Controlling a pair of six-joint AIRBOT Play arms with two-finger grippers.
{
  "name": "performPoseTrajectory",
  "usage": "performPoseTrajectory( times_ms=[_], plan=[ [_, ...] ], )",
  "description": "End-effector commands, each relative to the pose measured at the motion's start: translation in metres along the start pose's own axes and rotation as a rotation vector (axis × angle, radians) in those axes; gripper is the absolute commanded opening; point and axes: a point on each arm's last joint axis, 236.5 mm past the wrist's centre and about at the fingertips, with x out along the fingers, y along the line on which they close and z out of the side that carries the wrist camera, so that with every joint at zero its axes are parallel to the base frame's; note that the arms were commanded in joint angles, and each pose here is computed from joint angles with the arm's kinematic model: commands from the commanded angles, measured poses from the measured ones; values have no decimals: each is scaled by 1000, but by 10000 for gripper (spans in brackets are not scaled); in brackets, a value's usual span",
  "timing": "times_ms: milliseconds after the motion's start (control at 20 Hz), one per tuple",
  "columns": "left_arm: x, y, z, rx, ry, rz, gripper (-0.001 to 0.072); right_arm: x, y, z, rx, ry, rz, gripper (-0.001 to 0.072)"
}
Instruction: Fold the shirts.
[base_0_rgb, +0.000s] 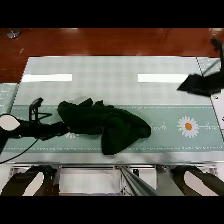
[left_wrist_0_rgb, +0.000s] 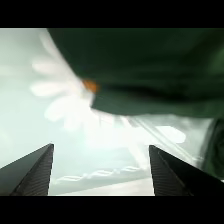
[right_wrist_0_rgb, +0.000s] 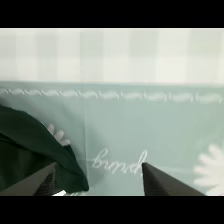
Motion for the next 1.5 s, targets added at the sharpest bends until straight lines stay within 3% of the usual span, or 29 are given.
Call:
performPoseTrajectory(
  times_ms=[0, 200, 450, 500, 550, 600, 800, 1050, 1450],
  plan=[
    [32, -7, -5, -138, -57, -112, 701, 44, -34, -71, 184, -3, 22, 617],
    [47, -37, 16, -100, -138, -223, 701, 90, -22, -134, 266, 141, 132, 617],
    [73, -63, 22, -51, -123, -232, 700, 106, -7, -177, 307, 260, 214, 617],
    [74, -69, 26, -24, -119, -235, 654, 107, -4, -184, 317, 281, 230, 617],
    [73, -74, 30, -8, -116, -243, 372, 109, -1, -192, 331, 302, 245, 617],
    [70, -78, 37, 1, -125, -250, 41, 112, 3, -198, 334, 322, 257, 617],
    [49, -105, 64, 72, -179, -296, 18, 126, 44, -214, 228, 366, 292, 617],
    [33, -124, 80, 109, -213, -330, 19, 147, 96, -192, 206, 227, 355, 617],
    [32, -125, 81, 111, -213, -332, 18, 198, 124, -205, 188, 395, 297, 615]
  ],
)
